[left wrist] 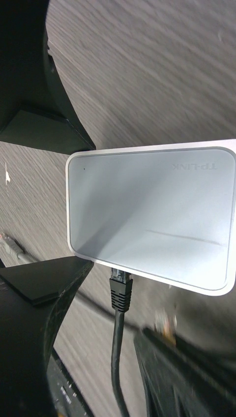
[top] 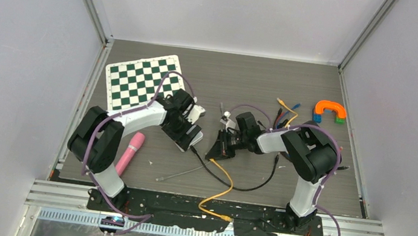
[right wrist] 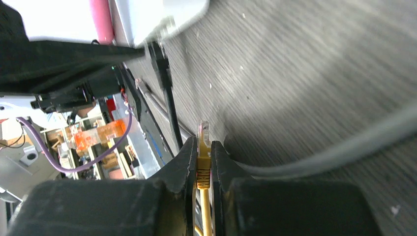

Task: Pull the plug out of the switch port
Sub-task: Pull the connector from the switch port, then place the connector at the center of the board.

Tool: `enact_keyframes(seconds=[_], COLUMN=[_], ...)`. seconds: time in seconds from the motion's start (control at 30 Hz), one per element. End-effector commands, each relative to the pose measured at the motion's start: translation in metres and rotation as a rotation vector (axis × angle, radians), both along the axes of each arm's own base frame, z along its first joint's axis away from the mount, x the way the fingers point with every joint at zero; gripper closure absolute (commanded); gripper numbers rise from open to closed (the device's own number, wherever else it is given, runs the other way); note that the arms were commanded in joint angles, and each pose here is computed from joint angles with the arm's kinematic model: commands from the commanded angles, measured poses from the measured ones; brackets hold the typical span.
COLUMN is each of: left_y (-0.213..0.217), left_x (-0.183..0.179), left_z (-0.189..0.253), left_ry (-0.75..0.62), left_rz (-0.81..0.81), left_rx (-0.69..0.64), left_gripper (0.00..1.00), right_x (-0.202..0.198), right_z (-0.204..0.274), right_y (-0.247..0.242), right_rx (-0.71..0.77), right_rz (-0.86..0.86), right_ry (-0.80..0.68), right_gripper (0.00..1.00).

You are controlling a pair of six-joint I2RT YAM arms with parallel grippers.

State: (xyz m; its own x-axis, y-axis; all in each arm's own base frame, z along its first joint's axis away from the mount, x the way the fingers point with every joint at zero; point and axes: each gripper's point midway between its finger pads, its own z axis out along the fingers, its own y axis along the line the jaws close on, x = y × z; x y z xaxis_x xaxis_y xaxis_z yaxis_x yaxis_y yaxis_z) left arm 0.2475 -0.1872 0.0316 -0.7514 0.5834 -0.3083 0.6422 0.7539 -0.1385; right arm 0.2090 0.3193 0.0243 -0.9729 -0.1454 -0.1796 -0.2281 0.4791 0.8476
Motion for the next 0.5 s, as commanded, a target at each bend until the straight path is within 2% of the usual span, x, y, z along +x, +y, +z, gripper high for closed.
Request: enact_keyframes(seconds=[0.0,0.2,0.37,0.47], left_y=[0.005,-0.001,-0.003,-0.003], left_x=[0.017,0.012,0.008,0.008], left_z=[0.011,0.012,0.01,0.009], left_ry=[-0.042,-0.021,0.006,0.006], left_rz=[0.047,0.005,-0.012,-0.011], left_rx=[0.009,-0.025,-0.032,-0.028], left_gripper=[0.71,0.7,0.69,0.69], right_x=[-0.015,0.003,0.022,0.03], right_z=[-0.003,0.026,0.093,0.128], right_y=[-0.011,-0.01,-0.014,-0.022], right_rx=[-0.047,0.026,0.154,0.157], right_rz=[0.054,-0.038,-0.116,-0.144], right_ry=[0.005,-0.071,-0.21,-0.302], right_gripper=[0.95,0.95,0.95,0.95])
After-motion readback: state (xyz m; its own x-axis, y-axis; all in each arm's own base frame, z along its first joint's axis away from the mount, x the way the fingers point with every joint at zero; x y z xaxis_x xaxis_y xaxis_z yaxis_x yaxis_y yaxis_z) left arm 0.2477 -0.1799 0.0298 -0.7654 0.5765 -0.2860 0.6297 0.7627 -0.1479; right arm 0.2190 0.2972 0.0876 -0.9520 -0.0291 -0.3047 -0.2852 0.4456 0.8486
